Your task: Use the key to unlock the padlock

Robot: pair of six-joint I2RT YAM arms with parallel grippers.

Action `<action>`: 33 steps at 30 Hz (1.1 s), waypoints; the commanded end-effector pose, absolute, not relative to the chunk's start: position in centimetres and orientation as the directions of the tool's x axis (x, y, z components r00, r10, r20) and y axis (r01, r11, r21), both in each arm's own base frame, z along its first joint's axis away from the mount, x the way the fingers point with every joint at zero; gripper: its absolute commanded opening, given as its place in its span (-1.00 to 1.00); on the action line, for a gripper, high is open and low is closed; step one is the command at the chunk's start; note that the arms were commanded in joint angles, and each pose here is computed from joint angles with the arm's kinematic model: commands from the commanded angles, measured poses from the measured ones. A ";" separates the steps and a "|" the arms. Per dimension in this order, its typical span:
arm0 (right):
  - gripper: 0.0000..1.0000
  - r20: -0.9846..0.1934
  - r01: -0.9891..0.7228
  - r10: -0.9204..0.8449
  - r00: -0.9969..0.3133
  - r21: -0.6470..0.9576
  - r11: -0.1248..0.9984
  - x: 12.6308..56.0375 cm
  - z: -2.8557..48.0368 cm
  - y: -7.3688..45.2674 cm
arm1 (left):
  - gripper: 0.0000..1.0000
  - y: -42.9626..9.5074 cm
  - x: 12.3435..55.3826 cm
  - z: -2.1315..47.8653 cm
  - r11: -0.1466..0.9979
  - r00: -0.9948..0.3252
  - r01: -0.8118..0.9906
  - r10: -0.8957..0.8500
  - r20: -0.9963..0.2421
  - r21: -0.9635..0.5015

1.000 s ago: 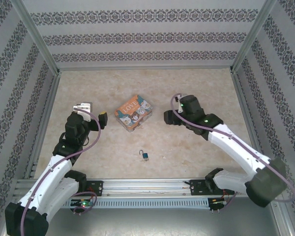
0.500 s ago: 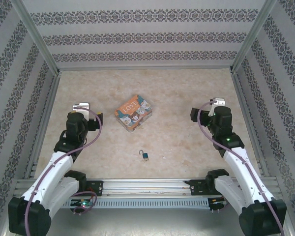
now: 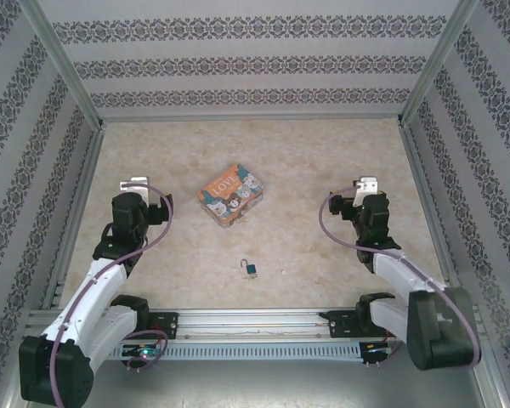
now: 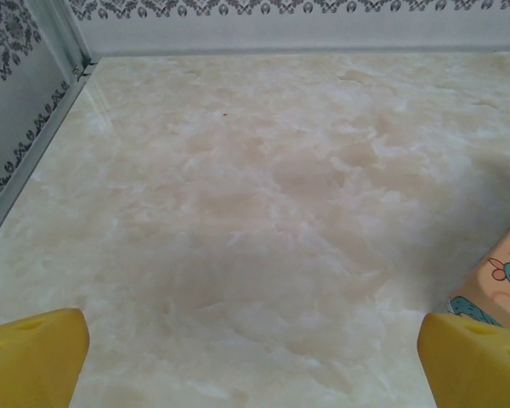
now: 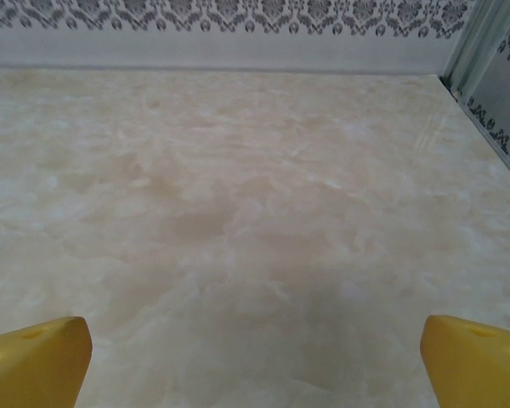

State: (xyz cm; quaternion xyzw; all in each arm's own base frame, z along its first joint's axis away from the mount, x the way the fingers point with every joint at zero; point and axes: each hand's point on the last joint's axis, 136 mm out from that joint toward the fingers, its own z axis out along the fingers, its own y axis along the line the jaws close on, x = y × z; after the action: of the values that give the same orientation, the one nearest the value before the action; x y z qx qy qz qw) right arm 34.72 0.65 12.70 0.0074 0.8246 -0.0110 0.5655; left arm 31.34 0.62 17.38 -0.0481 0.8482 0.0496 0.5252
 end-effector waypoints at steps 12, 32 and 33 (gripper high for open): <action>0.97 -0.971 -0.092 0.024 -0.237 0.047 0.995 38.7 10.8 1.5 | 0.99 2.7 33.2 15.8 0.974 -0.411 -0.223 -0.132 -0.902 -0.041; 0.97 -0.956 -0.039 0.044 -0.289 0.058 0.998 39.9 10.7 0.6 | 0.99 1.6 39.6 10.7 0.994 -0.323 -0.105 -0.009 -0.946 0.027; 0.97 -0.956 -0.039 0.043 -0.291 0.057 0.998 39.9 10.6 0.6 | 0.99 1.8 39.7 10.2 0.993 -0.326 -0.113 -0.014 -0.945 0.024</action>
State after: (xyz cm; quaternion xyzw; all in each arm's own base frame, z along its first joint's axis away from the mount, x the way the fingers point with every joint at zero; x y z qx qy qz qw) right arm 39.63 0.86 10.11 -0.0071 0.8071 0.0353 0.5893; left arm 38.09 1.25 7.94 -0.0372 0.8461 0.0383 0.5304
